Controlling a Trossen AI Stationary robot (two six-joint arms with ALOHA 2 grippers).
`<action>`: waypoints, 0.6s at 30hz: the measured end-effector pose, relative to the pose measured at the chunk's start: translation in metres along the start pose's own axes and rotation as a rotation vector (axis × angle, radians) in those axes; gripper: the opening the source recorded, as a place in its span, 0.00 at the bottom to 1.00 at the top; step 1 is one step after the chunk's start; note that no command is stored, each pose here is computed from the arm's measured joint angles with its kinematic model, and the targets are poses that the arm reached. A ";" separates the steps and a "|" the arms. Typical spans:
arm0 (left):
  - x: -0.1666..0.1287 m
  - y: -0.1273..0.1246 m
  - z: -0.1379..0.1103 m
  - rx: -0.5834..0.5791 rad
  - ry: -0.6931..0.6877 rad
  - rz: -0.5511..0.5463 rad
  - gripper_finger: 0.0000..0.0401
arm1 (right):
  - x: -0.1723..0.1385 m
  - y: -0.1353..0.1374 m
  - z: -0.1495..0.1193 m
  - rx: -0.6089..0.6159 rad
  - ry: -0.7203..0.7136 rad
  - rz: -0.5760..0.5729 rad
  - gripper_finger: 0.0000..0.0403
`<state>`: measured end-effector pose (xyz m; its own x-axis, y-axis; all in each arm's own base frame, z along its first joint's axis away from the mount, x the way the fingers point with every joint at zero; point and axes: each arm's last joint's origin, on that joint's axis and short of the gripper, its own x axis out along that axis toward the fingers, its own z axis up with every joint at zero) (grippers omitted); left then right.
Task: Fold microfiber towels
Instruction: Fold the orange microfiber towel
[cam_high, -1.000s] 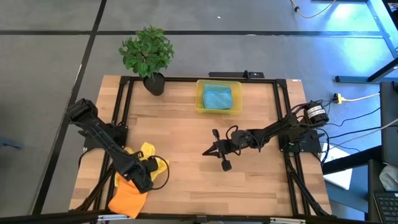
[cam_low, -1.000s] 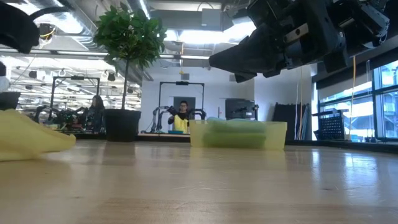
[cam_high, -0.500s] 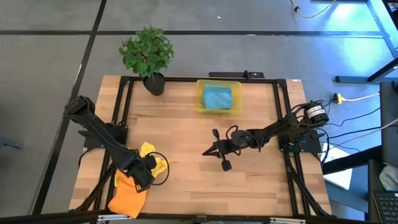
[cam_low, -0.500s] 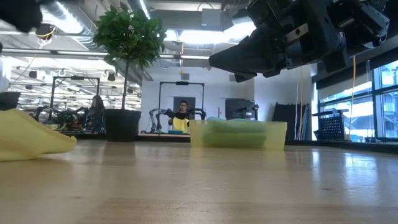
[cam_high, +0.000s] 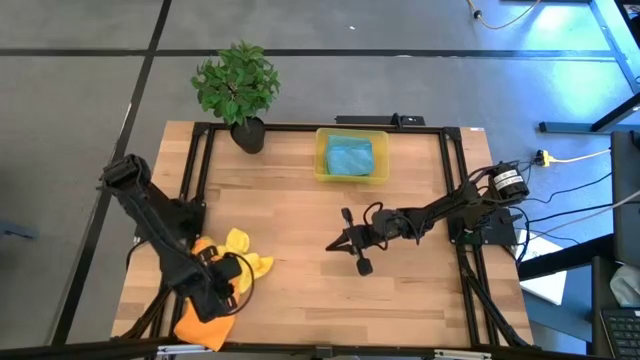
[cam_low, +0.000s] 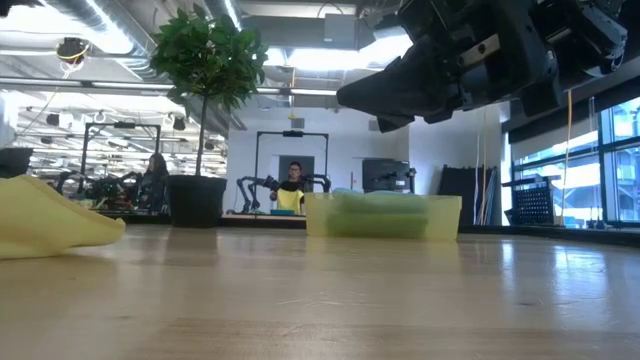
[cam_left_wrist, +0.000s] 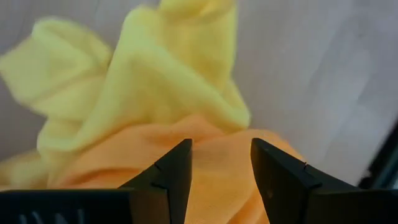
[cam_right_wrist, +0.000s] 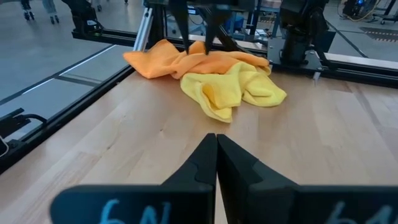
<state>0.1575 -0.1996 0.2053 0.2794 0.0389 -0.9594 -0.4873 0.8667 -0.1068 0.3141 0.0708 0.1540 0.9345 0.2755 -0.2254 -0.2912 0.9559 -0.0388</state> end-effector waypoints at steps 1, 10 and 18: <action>0.002 0.002 -0.003 -0.016 0.002 0.007 0.39 | 0.000 0.001 0.000 0.000 0.000 0.003 0.03; 0.014 0.008 -0.016 -0.004 0.009 0.007 0.43 | 0.000 0.001 0.001 -0.003 -0.006 0.006 0.03; 0.003 0.003 -0.004 0.031 0.106 0.000 0.50 | 0.000 0.001 0.002 -0.006 -0.016 0.006 0.03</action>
<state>0.1541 -0.1989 0.2009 0.1898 -0.0122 -0.9817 -0.4611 0.8817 -0.1002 0.3141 0.0721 0.1555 0.9359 0.2825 -0.2105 -0.2975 0.9537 -0.0430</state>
